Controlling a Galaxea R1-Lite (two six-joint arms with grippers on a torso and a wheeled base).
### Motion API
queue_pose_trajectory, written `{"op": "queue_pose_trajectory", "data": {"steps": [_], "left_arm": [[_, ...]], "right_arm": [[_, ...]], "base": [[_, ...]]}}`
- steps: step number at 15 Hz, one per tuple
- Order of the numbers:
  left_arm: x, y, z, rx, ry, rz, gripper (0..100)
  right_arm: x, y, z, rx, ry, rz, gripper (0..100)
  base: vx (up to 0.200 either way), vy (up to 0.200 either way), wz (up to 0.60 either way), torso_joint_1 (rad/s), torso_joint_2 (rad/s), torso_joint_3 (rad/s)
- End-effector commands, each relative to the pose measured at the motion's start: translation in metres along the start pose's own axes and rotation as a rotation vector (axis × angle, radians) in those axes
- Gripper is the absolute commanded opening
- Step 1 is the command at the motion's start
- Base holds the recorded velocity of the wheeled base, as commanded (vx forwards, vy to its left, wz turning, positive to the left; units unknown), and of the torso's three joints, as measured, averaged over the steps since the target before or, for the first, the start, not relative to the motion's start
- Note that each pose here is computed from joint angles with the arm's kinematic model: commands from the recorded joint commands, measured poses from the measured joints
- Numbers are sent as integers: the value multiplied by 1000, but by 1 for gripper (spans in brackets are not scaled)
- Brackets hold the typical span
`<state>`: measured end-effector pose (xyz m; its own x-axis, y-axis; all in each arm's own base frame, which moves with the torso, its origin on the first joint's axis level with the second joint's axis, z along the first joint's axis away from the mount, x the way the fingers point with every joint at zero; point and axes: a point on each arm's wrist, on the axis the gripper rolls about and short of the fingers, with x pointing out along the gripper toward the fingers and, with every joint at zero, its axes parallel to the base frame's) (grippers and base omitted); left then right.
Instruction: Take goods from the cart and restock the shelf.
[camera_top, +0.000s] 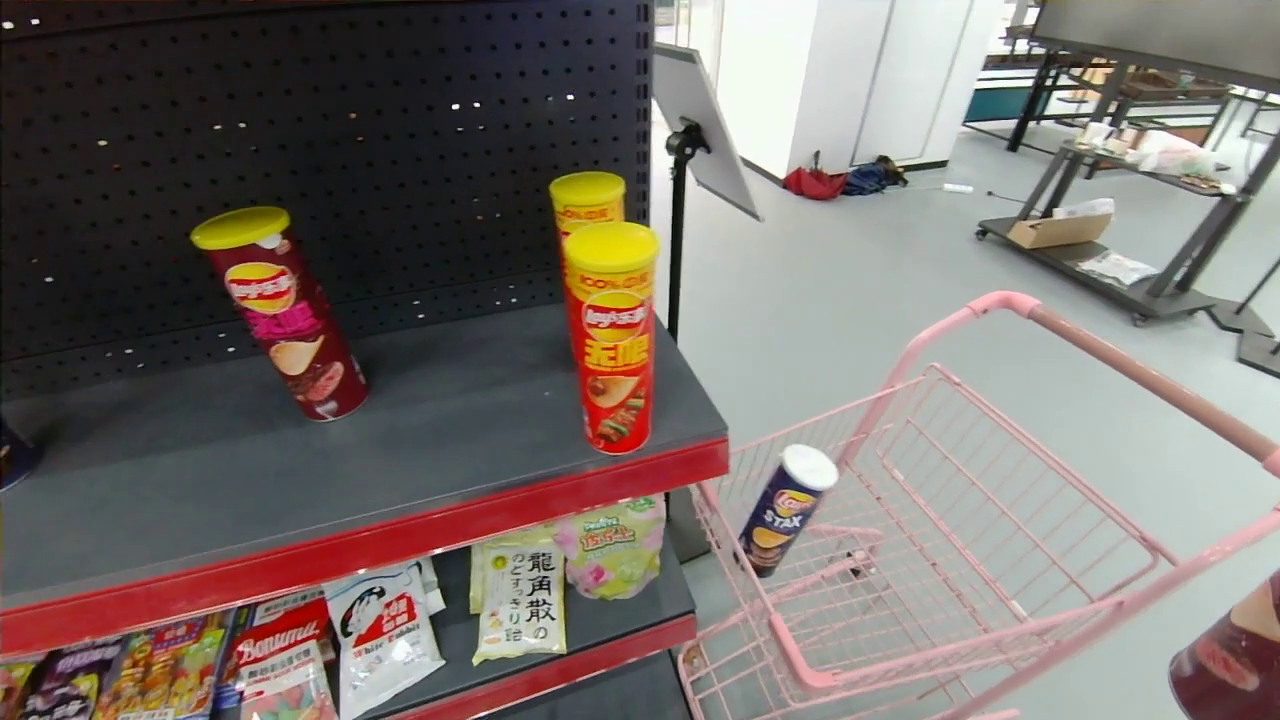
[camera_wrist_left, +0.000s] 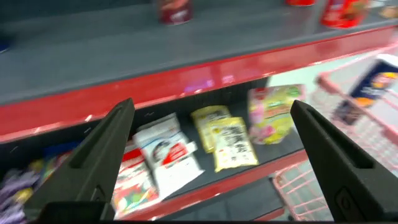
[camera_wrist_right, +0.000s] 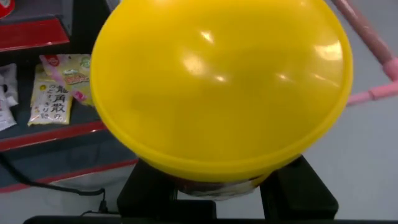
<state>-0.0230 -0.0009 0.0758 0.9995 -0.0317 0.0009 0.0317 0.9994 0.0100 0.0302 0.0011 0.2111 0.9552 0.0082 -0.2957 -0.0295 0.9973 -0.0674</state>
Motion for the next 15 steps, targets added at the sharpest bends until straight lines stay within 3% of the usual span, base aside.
{"op": "queue_pose_trajectory", "data": {"steps": [1, 6, 10, 15], "left_arm": [[0, 0, 0, -1, 1, 1, 100], [0, 0, 0, -1, 1, -1, 100], [0, 0, 0, 1, 1, 1, 100], [0, 0, 0, 5, 1, 1, 100]], "right_arm": [[-1, 0, -2, -1, -1, 1, 0], [-4, 0, -7, -3, -13, 0, 0], [-23, -1, -27, 0, -93, -4, 0], [-35, -1, -56, -1, -144, 6, 0]], "base": [[0, 0, 600, 12, 7, -2], [0, 0, 600, 3, -1, 0], [0, 0, 0, 0, 0, 0], [0, 200, 0, 4, 2, 2]]}}
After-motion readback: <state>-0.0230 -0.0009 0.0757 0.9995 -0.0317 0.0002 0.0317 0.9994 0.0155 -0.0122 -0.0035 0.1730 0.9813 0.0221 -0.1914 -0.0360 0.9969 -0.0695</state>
